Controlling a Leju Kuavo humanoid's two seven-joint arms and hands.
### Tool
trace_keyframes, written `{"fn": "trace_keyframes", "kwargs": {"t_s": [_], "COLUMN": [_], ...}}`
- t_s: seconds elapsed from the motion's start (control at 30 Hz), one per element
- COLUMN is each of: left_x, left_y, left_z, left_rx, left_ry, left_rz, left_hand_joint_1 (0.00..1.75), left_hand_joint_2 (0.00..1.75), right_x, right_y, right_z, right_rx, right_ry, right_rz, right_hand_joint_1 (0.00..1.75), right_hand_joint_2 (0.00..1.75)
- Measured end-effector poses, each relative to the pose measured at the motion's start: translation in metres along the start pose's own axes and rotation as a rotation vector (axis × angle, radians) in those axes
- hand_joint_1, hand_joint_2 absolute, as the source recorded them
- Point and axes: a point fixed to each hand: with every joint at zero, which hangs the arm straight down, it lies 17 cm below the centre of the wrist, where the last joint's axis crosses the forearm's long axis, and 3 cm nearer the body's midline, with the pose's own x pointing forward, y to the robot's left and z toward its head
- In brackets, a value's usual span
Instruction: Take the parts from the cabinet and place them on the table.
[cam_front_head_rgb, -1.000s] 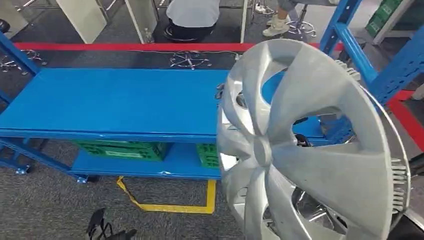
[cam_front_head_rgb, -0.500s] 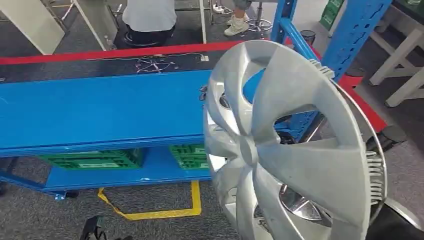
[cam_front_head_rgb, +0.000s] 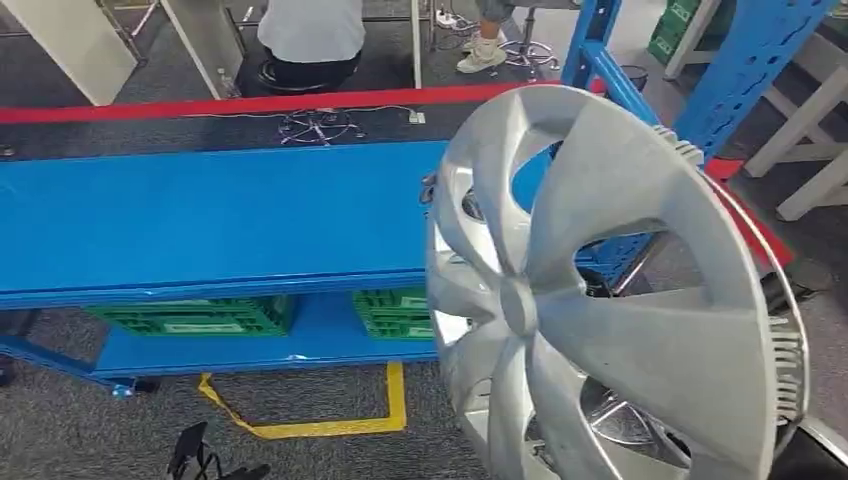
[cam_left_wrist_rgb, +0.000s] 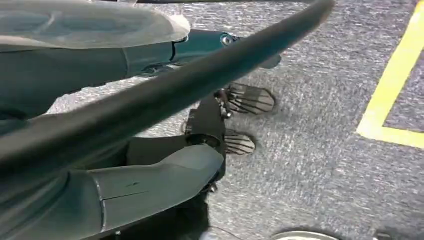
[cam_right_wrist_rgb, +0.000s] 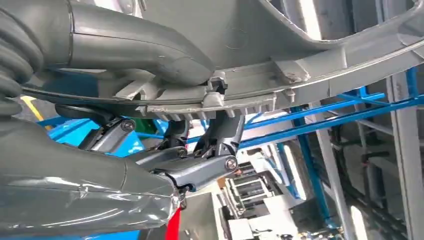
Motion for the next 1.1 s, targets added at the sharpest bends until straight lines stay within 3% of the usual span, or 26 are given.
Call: {"fn": "trace_keyframes", "kwargs": {"t_s": [1.1], "left_x": [0.0011], "left_y": [0.0019], "left_z": [-0.0001], "left_rx": [0.003], "left_ry": [-0.002], "left_rz": [-0.001], "left_hand_joint_1": [0.0], "left_hand_joint_2": [1.75], "right_x": [-0.0016], "right_y": [0.0005], "right_z": [-0.0004], "right_rx": [0.0], "right_ry": [0.001], "right_rz": [-0.003], "right_hand_joint_1": [1.75], "right_hand_joint_2": [1.75]}}
